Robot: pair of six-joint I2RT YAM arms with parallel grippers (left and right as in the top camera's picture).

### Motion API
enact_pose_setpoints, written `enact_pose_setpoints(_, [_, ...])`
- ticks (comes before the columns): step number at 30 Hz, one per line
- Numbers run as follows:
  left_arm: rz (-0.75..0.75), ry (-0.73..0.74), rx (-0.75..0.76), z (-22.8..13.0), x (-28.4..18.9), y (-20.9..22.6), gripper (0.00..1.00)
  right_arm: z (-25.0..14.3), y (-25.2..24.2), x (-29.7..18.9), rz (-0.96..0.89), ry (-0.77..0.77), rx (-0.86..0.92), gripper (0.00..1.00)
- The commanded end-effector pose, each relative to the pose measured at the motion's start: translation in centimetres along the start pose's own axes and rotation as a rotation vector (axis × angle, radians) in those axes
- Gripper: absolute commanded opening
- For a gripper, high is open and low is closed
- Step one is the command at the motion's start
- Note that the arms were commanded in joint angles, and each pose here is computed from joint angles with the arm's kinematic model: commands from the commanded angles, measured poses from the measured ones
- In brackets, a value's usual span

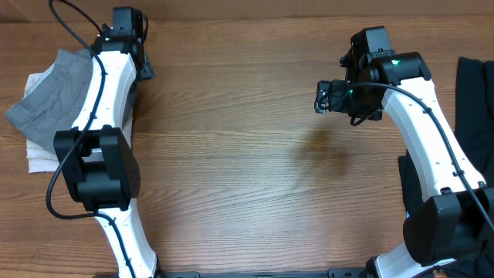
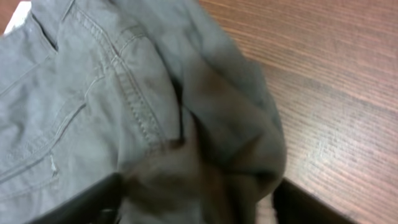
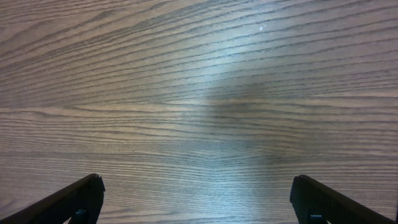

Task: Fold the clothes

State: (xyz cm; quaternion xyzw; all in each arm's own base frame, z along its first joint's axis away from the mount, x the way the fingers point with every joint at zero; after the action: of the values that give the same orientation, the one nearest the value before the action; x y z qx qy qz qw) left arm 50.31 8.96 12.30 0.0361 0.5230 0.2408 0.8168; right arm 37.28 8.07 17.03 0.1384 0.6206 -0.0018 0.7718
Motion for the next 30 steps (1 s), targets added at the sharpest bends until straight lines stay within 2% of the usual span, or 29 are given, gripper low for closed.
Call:
enact_pose_setpoints(1, [-0.046,-0.088,-0.035,3.2,-4.2,1.6,0.94,0.6,0.1,-0.8,0.002,-0.030,-0.003,1.00])
enact_pose_setpoints(4, [-0.222,-0.056,0.004,3.0,-7.1,-0.1,0.90,0.6,0.1,-0.8,0.002,-0.030,-0.003,1.00])
enact_pose_setpoints(5, [-0.303,-0.028,0.032,2.3,-7.9,-1.1,0.83,0.6,0.1,-0.8,0.002,-0.030,-0.003,1.00])
enact_pose_setpoints(7, [-0.420,0.058,0.071,0.2,-8.7,-2.8,0.55,0.6,0.1,-0.8,0.002,-0.030,-0.003,1.00])
enact_pose_setpoints(9, [-0.457,0.153,0.087,-2.0,-8.3,-3.4,0.30,0.6,0.1,-0.8,0.002,-0.030,-0.003,1.00])
enact_pose_setpoints(10, [-0.458,0.199,0.095,-3.2,-7.7,-3.6,0.21,0.6,0.1,-0.8,0.002,-0.030,-0.003,1.00])
enact_pose_setpoints(12, [-0.448,0.255,0.106,-4.9,-6.3,-4.0,0.11,0.6,0.1,-0.8,0.002,-0.029,-0.003,1.00])
enact_pose_setpoints(16, [-0.419,0.290,0.108,-7.3,-2.8,-4.3,0.10,0.5,0.1,-0.8,0.000,-0.025,-0.003,1.00])
enact_pose_setpoints(25, [-0.303,0.218,-0.010,-7.8,3.9,-0.6,0.33,0.2,0.0,-0.7,-0.004,-0.014,-0.001,1.00])
enact_pose_setpoints(30, [-0.279,0.217,-0.087,-7.7,5.3,2.4,0.34,0.2,0.0,-0.8,-0.004,-0.014,-0.001,1.00])
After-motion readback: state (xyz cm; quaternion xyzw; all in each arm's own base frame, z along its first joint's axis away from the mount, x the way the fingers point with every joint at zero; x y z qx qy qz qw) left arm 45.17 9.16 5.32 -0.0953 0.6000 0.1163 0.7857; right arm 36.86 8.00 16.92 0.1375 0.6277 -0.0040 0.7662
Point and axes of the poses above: each gripper's point midway between its finger pads, its own x axis out along the fingers, its own y axis along the line the jaws close on, z = x × y, the point moved 1 cm from there along -x, back along the fingers, and after that the axes turned 7 degrees about x, right-handed, at the moved point
